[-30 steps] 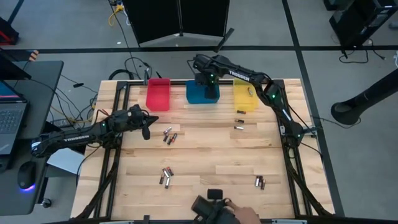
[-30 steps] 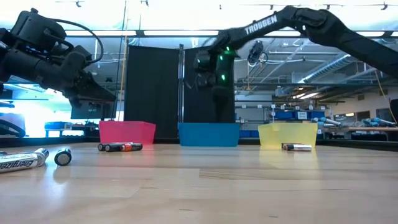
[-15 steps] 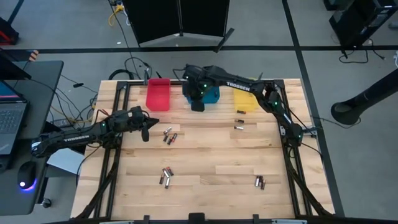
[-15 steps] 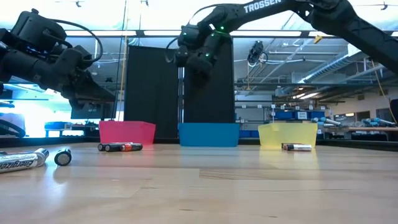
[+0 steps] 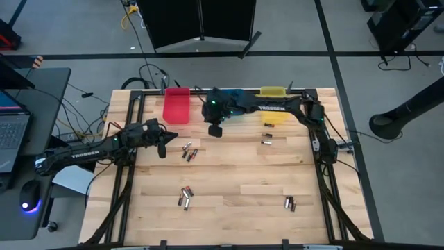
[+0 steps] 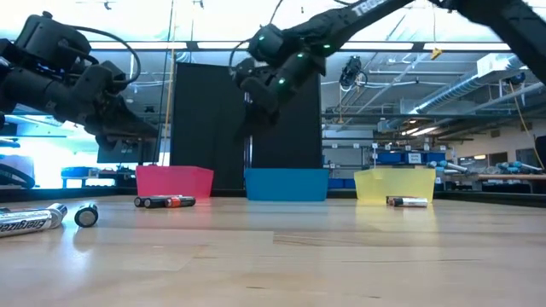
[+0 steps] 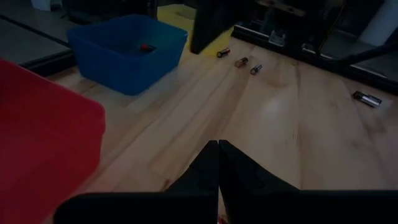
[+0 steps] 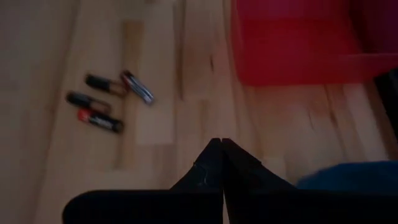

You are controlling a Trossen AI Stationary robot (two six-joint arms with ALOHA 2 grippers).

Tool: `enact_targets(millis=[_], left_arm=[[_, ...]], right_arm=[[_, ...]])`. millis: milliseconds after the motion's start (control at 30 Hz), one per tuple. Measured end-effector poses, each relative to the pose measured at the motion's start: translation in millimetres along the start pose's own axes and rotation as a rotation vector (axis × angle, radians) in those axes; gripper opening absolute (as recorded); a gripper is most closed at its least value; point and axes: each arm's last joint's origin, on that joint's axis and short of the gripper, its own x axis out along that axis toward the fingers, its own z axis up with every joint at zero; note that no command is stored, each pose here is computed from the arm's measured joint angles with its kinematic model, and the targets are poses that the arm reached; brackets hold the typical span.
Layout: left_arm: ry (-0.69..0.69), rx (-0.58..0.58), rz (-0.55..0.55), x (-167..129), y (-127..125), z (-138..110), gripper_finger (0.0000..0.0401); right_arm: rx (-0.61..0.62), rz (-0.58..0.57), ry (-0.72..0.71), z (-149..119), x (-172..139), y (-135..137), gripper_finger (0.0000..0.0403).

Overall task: Sort batteries
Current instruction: Put the brown battery into the red bin

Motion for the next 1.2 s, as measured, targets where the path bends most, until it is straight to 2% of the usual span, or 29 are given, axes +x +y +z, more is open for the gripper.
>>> enact_targets(millis=[333, 500, 700, 833, 967, 1200], left_arm=[[0.034, -0.033, -0.001, 0, 0, -1, 0.0013], [0.133, -0.032, 0.032, -3, -4, 11, 0.0013], [0.155, -0.059, 0.008, -4, -14, 27, 0.0013], [0.210, -0.088, 0.009, -2, -21, 28, 0.0013], [0.266, -0.117, -0.002, 3, -31, 29, 0.0013], [0.415, -0.170, 0.002, 17, -55, 28, 0.0013]], right_arm=[[0.135, -0.096, -0.203, -63, -27, 49, 0.0004], [0.169, -0.216, -0.296, -105, -44, 77, 0.0005], [0.201, -0.240, -0.432, -139, -63, 95, 0.0006], [0.234, -0.206, -0.436, -147, -66, 97, 0.0016], [0.206, -0.102, -0.426, -147, -65, 97, 0.0025], [0.126, -0.103, -0.418, -147, -65, 97, 0.0007]])
